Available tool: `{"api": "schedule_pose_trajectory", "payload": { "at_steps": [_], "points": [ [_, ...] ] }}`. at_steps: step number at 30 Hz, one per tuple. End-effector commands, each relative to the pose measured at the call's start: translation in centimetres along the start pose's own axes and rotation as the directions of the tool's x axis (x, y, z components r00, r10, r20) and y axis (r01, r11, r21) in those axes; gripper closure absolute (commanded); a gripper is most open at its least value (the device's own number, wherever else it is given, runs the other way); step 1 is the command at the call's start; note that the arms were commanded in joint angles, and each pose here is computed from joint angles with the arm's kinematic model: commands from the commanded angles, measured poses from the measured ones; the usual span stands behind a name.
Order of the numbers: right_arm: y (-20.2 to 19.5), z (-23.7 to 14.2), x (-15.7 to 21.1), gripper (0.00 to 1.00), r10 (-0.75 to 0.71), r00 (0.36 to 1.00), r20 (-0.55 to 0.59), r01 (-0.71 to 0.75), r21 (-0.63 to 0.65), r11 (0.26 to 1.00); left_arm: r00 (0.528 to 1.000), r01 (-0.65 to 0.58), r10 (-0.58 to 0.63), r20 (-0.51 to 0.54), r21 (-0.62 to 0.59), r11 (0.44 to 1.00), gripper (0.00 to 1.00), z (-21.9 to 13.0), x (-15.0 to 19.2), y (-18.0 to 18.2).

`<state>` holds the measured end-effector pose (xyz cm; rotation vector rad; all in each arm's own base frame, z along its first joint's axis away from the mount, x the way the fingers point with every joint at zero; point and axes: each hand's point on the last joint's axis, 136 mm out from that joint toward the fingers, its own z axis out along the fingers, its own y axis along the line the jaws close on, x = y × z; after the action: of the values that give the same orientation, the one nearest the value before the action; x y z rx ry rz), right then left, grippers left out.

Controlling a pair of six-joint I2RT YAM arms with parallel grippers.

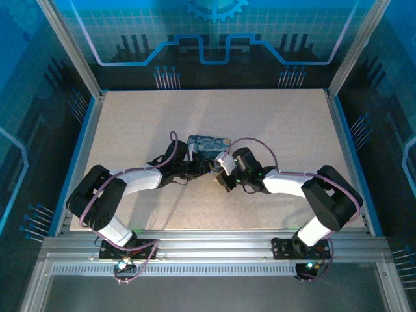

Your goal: Unlock the padlock with the key

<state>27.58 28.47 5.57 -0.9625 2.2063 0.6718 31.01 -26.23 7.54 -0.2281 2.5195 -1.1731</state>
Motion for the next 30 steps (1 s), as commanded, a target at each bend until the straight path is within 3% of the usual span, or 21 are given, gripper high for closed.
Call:
{"api": "schedule_pose_trajectory", "payload": {
  "at_steps": [1,30],
  "points": [
    [0.29,-0.05,-1.53,1.00,-0.011,0.999,0.048,0.011,0.001,1.000,0.999,-0.032,0.031,0.009,0.063,0.997,0.79,-0.35,-0.55,-2.29],
    [-0.03,-0.66,-0.73,1.00,0.006,0.999,0.045,-0.006,0.008,1.000,1.000,-0.020,0.019,0.012,0.049,0.999,0.78,-0.10,-0.38,-1.61]
  ]
}}
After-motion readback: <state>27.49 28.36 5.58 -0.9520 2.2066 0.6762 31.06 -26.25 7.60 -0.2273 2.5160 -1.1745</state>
